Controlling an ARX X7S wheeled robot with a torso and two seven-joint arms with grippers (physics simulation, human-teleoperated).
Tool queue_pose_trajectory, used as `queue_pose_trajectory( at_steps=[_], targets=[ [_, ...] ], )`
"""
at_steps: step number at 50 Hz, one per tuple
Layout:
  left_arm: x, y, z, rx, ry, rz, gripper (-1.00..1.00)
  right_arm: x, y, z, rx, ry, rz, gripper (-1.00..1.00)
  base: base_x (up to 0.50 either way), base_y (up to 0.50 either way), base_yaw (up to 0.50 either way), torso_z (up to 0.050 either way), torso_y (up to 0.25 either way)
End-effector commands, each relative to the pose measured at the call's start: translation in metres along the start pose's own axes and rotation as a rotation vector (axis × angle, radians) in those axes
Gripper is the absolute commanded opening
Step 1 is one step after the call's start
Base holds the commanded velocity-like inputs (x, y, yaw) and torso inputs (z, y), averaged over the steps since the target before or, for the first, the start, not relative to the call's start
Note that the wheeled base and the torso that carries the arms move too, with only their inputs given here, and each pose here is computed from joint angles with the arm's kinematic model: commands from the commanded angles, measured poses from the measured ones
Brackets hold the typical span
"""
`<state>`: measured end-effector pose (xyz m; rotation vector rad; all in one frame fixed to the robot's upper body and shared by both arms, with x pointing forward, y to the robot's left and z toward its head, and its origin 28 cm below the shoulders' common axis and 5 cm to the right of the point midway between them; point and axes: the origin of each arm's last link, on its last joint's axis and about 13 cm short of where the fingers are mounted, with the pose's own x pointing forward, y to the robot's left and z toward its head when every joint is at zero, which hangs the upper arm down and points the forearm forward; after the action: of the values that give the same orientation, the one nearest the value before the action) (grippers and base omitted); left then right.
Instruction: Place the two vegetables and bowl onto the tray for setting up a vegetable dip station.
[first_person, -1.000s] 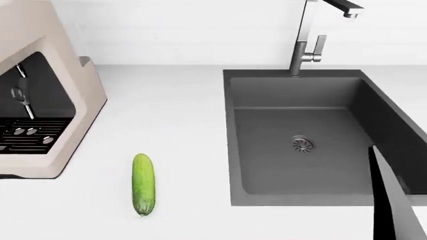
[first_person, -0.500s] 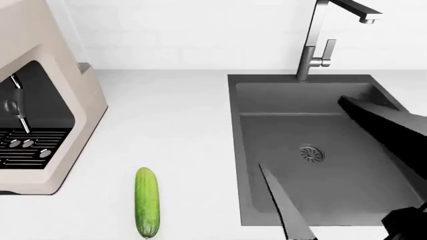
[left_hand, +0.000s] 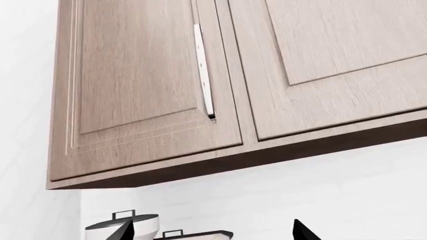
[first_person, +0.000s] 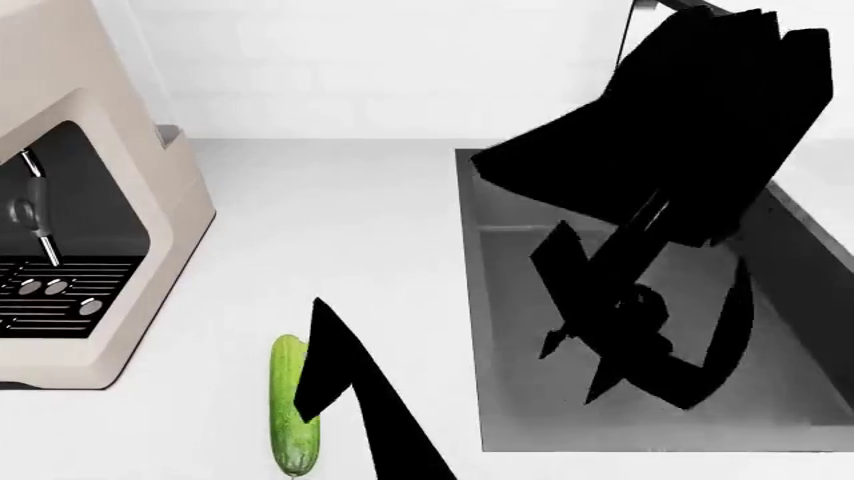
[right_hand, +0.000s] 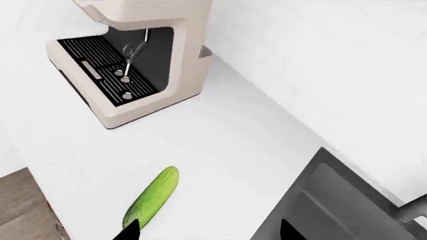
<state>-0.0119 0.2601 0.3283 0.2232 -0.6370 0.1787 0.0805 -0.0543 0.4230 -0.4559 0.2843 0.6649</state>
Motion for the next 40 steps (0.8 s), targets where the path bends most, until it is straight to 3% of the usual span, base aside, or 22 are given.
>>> queue_pose_trajectory(
  at_steps=[1, 5, 10, 19, 23, 25, 27, 28, 40],
  targets=[
    [0.000, 0.000, 0.000, 0.000, 0.001, -0.002, 1.00, 0.033, -0.010, 0.041, 0.031, 0.146, 0.027, 1.00, 0.00, 0.00, 0.00, 0.000, 0.000],
    [0.000, 0.000, 0.000, 0.000, 0.004, -0.005, 1.00, 0.048, -0.011, 0.040, 0.083, 0.233, 0.034, 1.00, 0.00, 0.00, 0.00, 0.000, 0.000],
    [-0.001, 0.000, 0.000, 0.000, 0.005, -0.008, 1.00, 0.070, -0.015, 0.038, 0.086, 0.294, 0.049, 1.00, 0.00, 0.00, 0.00, 0.000, 0.000],
    [0.002, 0.000, -0.001, -0.004, 0.015, -0.014, 1.00, 0.116, -0.024, 0.028, 0.198, 0.386, 0.070, 1.00, 0.00, 0.00, 0.00, 0.000, 0.000],
    [0.010, 0.002, -0.013, 0.004, -0.018, -0.039, 1.00, 0.127, -0.023, 0.028, 0.234, 0.402, 0.063, 1.00, 0.00, 0.00, 0.00, 0.000, 0.000],
    [0.005, 0.005, -0.023, 0.005, 0.034, -0.087, 1.00, 0.128, -0.024, 0.029, 0.245, 0.407, 0.054, 1.00, 0.00, 0.00, 0.00, 0.000, 0.000],
    [0.001, 0.007, -0.025, -0.004, 0.065, -0.055, 1.00, 0.129, -0.026, 0.032, 0.263, 0.405, 0.035, 1.00, 0.00, 0.00, 0.00, 0.000, 0.000],
    [-0.002, 0.008, -0.025, -0.011, 0.021, -0.018, 1.00, 0.129, -0.027, 0.032, 0.264, 0.406, 0.025, 1.00, 0.00, 0.00, 0.00, 0.000, 0.000],
    [-0.002, 0.008, -0.031, -0.019, 0.030, -0.020, 1.00, 0.145, -0.031, 0.029, 0.364, 0.345, 0.061, 1.00, 0.00, 0.00, 0.00, 0.000, 0.000]
  ],
)
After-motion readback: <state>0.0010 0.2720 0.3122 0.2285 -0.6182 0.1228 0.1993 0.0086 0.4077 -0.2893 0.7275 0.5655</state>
